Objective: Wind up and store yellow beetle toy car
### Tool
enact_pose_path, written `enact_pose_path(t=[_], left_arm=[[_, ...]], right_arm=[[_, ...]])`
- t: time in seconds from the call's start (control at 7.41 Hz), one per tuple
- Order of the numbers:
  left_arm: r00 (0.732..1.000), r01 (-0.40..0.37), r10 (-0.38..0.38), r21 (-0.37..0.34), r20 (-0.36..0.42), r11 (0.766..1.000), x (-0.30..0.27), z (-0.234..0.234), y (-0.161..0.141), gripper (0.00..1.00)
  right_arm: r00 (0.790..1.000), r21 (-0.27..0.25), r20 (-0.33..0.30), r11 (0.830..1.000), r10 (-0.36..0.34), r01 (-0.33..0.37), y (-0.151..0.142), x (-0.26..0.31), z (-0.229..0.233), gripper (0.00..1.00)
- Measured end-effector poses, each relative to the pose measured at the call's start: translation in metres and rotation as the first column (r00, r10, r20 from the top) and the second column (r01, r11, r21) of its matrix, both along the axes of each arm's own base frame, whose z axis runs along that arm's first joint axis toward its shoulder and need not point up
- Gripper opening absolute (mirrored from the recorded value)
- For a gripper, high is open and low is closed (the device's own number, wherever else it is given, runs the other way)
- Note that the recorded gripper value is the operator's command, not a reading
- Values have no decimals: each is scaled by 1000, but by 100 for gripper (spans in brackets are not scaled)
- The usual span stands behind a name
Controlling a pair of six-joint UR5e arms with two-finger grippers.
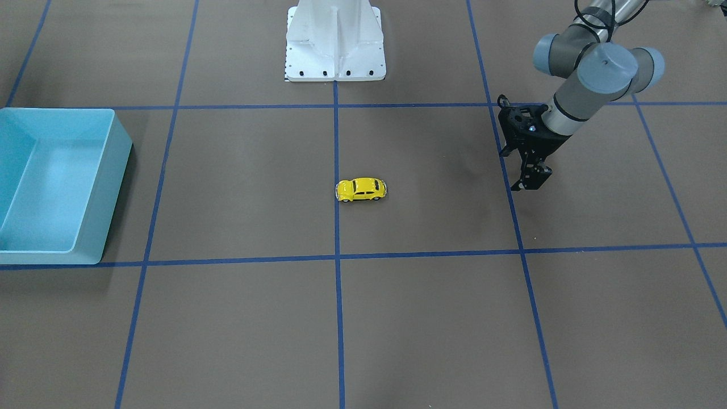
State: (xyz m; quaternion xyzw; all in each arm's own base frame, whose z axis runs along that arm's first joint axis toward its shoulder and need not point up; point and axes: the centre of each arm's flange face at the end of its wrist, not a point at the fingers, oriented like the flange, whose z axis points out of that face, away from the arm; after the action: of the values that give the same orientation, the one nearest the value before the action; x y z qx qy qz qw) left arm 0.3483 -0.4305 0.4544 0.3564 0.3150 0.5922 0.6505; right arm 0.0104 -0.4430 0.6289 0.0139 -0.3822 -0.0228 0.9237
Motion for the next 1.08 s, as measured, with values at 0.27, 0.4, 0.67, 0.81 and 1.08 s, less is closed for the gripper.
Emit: enact_pose_path(t=[0.27, 0.4, 0.67, 0.81, 1.08], left_arm=[[999, 12, -10, -35, 40, 999, -13, 1, 4, 100], [998, 23, -20, -54, 61, 998, -19, 2, 3, 100], [995, 37, -29, -83, 94, 996, -28, 1, 3, 100], [993, 43, -31, -100, 115, 994, -32, 0, 5, 100], [965, 98, -39, -221, 258, 970, -54, -2, 9, 100]], right_arm=[[1000, -1, 0, 1000, 0, 0, 0, 0, 1, 100], [1000, -1, 0, 1000, 0, 0, 0, 0, 1, 100], [1000, -1, 0, 1000, 0, 0, 0, 0, 1, 100], [1000, -1, 0, 1000, 0, 0, 0, 0, 1, 100], [1000, 1, -1, 1000, 0, 0, 0, 0, 0, 100]])
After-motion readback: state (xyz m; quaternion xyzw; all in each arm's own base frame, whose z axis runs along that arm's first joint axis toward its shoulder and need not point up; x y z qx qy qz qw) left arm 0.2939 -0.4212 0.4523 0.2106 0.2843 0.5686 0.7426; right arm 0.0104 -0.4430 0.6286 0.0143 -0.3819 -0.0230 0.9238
